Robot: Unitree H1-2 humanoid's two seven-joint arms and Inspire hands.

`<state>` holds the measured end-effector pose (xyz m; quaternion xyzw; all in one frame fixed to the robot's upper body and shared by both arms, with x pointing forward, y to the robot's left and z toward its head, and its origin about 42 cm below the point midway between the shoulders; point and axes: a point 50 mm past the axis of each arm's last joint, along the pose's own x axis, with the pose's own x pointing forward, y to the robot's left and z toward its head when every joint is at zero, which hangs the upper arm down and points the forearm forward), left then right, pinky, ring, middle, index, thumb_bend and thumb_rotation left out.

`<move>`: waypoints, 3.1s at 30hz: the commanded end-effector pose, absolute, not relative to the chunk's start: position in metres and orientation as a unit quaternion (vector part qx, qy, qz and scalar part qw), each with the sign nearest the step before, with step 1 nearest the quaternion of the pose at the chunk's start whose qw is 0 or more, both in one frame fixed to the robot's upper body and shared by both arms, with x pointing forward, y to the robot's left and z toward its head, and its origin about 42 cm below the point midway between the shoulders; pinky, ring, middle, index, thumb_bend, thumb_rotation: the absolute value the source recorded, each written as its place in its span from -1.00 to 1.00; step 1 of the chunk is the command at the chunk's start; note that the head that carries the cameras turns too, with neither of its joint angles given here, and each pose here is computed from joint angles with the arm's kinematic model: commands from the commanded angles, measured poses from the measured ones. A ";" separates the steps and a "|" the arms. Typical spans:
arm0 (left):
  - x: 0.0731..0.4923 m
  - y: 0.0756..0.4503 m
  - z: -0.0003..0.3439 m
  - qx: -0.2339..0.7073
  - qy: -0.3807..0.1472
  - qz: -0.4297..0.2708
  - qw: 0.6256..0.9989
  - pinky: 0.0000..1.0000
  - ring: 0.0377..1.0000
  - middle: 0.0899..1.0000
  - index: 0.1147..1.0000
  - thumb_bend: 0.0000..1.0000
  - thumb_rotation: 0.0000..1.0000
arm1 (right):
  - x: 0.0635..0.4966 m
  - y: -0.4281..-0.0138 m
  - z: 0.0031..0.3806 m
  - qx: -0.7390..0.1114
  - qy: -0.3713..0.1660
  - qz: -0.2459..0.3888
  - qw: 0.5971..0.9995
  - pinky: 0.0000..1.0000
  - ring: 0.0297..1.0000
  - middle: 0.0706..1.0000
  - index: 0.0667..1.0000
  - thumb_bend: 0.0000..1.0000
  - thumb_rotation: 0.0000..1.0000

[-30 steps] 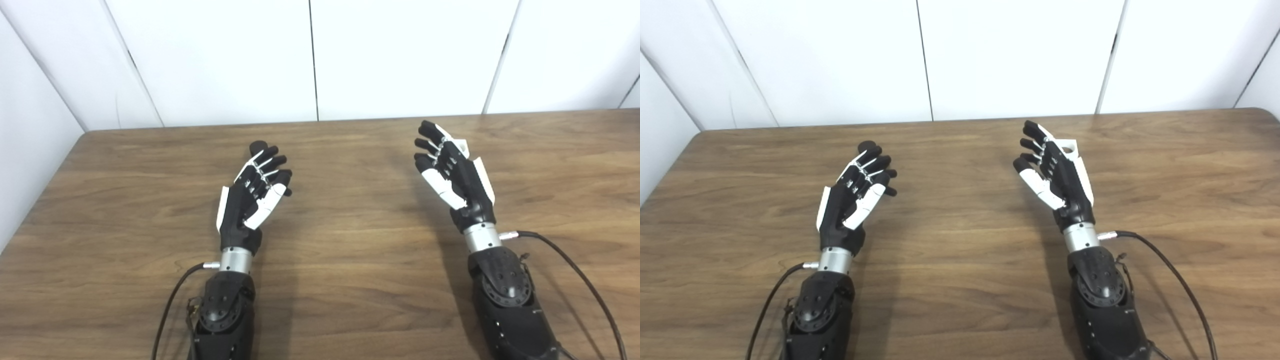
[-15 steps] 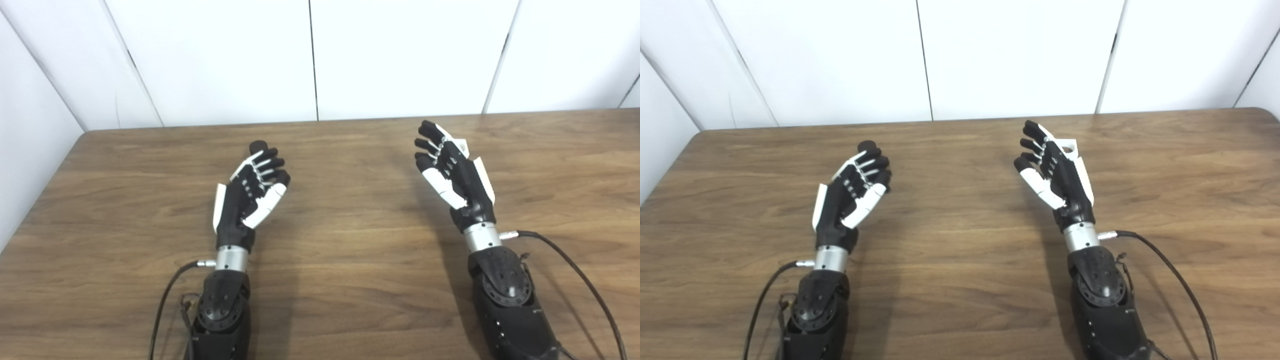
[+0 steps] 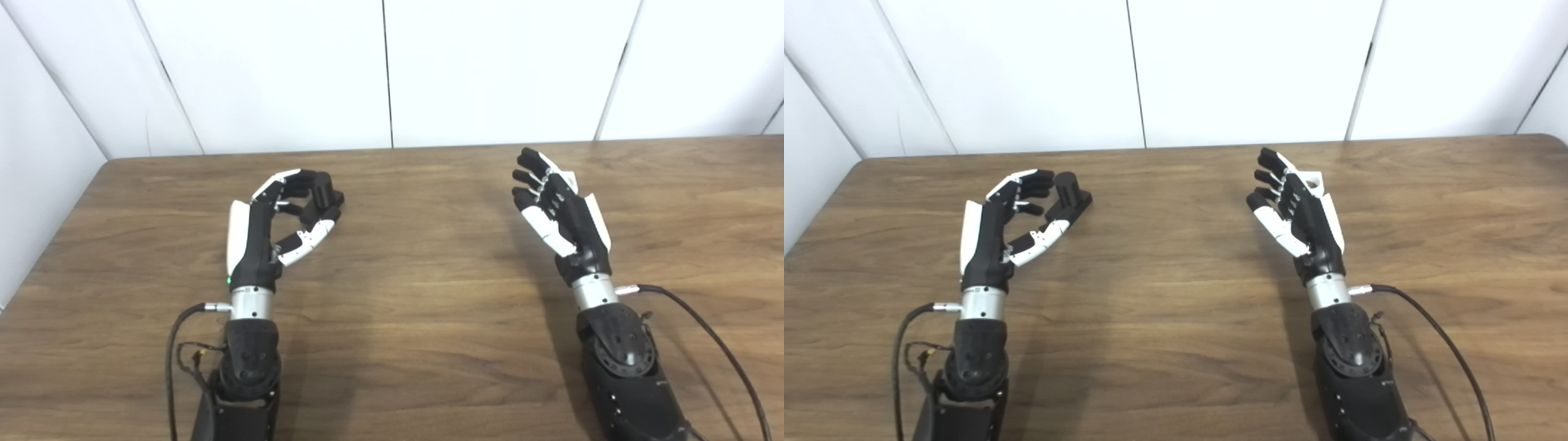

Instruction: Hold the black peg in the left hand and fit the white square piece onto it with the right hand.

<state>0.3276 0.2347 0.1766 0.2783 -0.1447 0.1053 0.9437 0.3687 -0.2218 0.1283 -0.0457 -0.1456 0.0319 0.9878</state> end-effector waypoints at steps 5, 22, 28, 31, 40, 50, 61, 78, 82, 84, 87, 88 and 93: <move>0.320 0.249 0.216 0.381 -0.177 0.159 0.893 0.31 0.57 0.57 0.34 0.31 -0.28 | 0.342 -0.242 0.081 -0.050 -0.079 0.017 0.995 0.57 0.69 0.74 0.73 0.32 0.21; 0.344 0.273 0.204 0.516 -0.099 0.260 0.810 1.00 1.00 1.00 0.64 0.78 -0.08 | 0.343 -0.246 0.083 -0.056 -0.081 0.017 0.995 0.57 0.69 0.75 0.73 0.32 0.22; 0.354 0.272 0.201 0.518 -0.087 0.244 0.815 1.00 1.00 1.00 0.57 0.74 0.04 | 0.341 -0.245 0.082 -0.052 -0.079 0.017 0.995 0.57 0.68 0.74 0.73 0.27 0.17; 0.360 0.269 0.198 0.514 -0.077 0.236 0.821 1.00 1.00 1.00 0.55 0.79 0.08 | 0.341 -0.245 0.082 -0.052 -0.079 0.020 0.995 0.57 0.68 0.74 0.73 0.28 0.17; 0.376 0.258 0.190 0.501 -0.043 0.206 0.840 1.00 1.00 1.00 0.46 1.00 0.26 | 0.343 -0.245 0.083 -0.058 -0.078 0.019 0.995 0.57 0.68 0.75 0.73 0.29 0.21; 0.380 0.246 0.182 0.473 -0.031 0.186 0.861 1.00 1.00 1.00 0.35 0.96 0.15 | 0.345 -0.244 0.084 -0.059 -0.079 0.020 0.995 0.56 0.68 0.75 0.73 0.29 0.21; 0.387 0.235 0.170 0.473 -0.021 0.174 0.864 1.00 1.00 1.00 0.37 0.97 0.15 | 0.345 -0.244 0.086 -0.059 -0.079 0.021 0.995 0.58 0.69 0.76 0.74 0.27 0.21; 0.405 0.230 0.146 0.513 -0.009 0.188 0.838 1.00 1.00 1.00 0.45 0.99 0.18 | 0.346 -0.243 0.088 -0.058 -0.080 0.019 0.995 0.57 0.69 0.76 0.74 0.25 0.21; 0.409 0.231 0.137 0.536 -0.015 0.203 0.819 1.00 1.00 1.00 0.46 0.92 0.11 | 0.345 -0.243 0.087 -0.060 -0.080 0.018 0.995 0.57 0.69 0.76 0.74 0.27 0.23; 0.412 0.231 0.133 0.538 -0.012 0.207 0.817 1.00 1.00 1.00 0.46 0.90 0.09 | 0.345 -0.242 0.087 -0.059 -0.081 0.016 0.995 0.57 0.68 0.75 0.74 0.27 0.24; 0.415 0.231 0.128 0.537 -0.009 0.208 0.817 1.00 1.00 1.00 0.45 0.88 0.08 | 0.344 -0.242 0.087 -0.058 -0.080 0.015 0.995 0.57 0.68 0.75 0.74 0.26 0.24; 0.416 0.231 0.125 0.535 -0.009 0.208 0.819 1.00 1.00 1.00 0.43 0.87 0.08 | 0.343 -0.242 0.087 -0.059 -0.080 0.014 0.995 0.57 0.68 0.75 0.74 0.25 0.23; 0.420 0.231 0.119 0.525 -0.014 0.212 0.824 1.00 1.00 1.00 0.33 0.82 0.04 | 0.342 -0.243 0.088 -0.058 -0.081 0.013 0.995 0.58 0.69 0.76 0.74 0.24 0.22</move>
